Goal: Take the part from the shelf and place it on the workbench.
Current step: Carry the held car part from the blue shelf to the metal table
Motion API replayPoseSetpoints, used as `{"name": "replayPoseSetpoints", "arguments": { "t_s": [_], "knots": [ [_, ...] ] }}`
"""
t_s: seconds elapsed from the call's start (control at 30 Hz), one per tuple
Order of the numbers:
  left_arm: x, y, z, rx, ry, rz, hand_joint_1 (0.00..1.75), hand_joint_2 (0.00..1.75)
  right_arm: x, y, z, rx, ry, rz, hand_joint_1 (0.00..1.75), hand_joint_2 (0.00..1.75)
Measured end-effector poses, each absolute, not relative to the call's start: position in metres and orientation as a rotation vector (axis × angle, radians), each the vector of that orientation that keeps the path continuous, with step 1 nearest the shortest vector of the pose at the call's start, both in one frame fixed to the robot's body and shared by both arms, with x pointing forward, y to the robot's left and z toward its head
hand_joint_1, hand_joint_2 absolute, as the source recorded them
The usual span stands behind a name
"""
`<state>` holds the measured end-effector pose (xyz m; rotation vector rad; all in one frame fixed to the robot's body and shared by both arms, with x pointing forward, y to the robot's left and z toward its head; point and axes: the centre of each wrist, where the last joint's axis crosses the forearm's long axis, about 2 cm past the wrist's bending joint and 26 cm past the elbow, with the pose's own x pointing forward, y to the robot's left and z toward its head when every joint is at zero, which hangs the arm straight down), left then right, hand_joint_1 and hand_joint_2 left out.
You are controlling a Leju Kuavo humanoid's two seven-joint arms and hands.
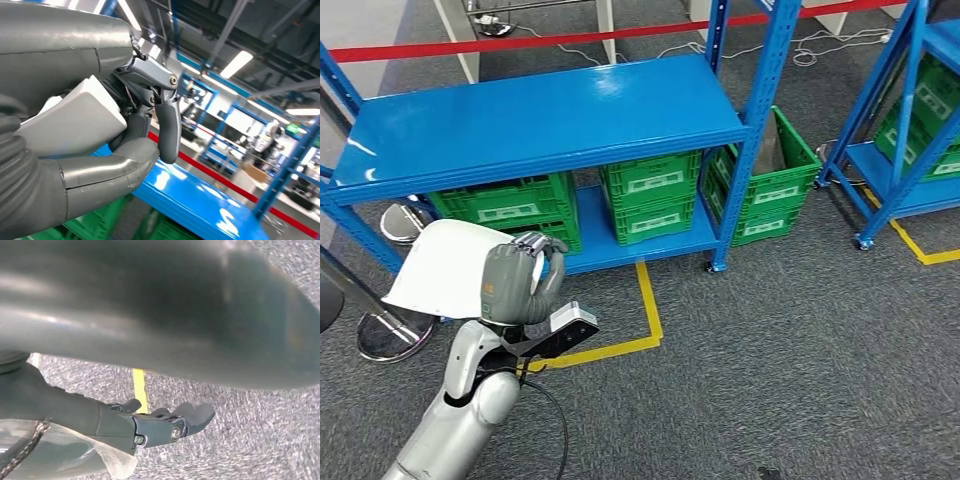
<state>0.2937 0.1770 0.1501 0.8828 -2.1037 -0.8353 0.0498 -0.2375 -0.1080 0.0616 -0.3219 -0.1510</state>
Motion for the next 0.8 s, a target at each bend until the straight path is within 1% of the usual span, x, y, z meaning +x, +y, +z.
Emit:
{"name": "replayPoseSetpoints", "arguments": {
  "t_s": [0.8],
  "knots": [
    [0.2937, 0.1722, 0.1499, 0.866, -2.118, -0.821, 1.75, 1.75, 0.0501, -0.2384, -0.1081, 0.060, -0.310, -0.145, 0.00, 0.00]
  ]
}}
